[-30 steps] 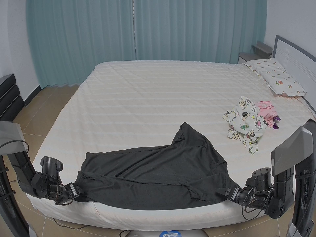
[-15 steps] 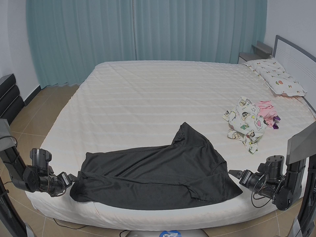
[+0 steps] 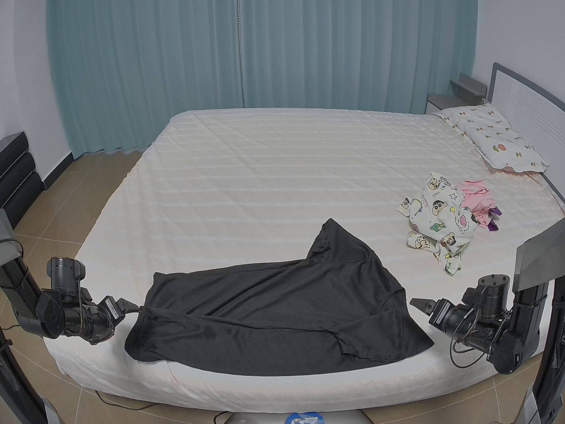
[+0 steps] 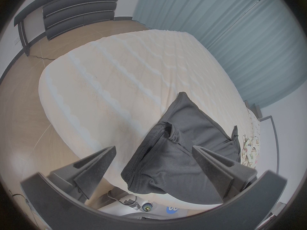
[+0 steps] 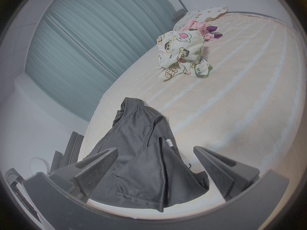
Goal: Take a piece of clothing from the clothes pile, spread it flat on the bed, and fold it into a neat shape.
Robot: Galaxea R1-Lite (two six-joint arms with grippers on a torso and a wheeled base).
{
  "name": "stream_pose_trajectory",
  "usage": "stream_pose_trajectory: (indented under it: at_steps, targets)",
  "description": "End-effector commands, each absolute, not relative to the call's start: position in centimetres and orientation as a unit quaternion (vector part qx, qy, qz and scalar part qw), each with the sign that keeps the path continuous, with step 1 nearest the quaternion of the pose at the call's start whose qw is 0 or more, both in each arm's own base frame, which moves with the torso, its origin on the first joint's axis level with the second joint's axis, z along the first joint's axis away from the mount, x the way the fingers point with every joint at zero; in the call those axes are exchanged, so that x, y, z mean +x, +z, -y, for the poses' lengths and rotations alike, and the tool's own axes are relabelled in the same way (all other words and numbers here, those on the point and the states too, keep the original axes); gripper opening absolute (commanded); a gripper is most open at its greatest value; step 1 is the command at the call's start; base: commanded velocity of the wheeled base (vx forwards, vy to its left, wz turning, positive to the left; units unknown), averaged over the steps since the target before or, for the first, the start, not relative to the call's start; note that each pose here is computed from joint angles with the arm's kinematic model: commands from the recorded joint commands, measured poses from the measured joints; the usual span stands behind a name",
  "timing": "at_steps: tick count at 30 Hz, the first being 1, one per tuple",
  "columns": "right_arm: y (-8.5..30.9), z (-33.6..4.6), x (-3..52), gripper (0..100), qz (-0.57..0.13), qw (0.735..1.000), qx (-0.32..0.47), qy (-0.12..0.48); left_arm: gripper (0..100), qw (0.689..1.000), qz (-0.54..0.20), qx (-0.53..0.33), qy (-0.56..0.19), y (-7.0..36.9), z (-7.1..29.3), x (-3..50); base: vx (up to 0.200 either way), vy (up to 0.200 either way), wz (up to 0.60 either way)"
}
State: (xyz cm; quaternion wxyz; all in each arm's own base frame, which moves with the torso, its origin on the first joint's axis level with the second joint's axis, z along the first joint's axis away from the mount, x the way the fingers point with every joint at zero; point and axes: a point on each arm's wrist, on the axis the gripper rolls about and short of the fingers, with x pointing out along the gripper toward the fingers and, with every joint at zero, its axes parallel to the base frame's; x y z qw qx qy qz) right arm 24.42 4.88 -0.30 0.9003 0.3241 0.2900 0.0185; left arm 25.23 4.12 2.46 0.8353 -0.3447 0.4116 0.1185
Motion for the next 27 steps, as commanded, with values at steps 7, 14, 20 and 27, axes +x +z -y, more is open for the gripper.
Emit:
stream_pose_trajectory:
  at_steps: [7, 14, 20, 27]
  targets:
    - [-0.5, -5.0, 24.5, 100, -0.29, 0.9, 0.324, 0.021, 100, 0.857, -0.375, -0.339, 0.101, 4.6, -3.9, 25.7, 0.0, 0.0, 0.0]
    - [-1.3, -5.3, 24.4, 100, -0.305, 0.898, 0.317, 0.023, 100, 0.876, -0.35, -0.322, 0.083, 5.4, -4.2, 28.4, 0.0, 0.0, 0.0]
    - [-1.6, -6.0, 24.2, 100, -0.316, 0.896, 0.311, 0.03, 100, 0.878, -0.381, -0.283, 0.059, 2.3, -4.5, 31.2, 0.0, 0.0, 0.0]
    - [-1.8, -6.0, 24.2, 100, -0.319, 0.894, 0.312, 0.031, 100, 0.886, -0.394, -0.246, 0.01, 1.3, -5.2, 31.5, 0.0, 0.0, 0.0]
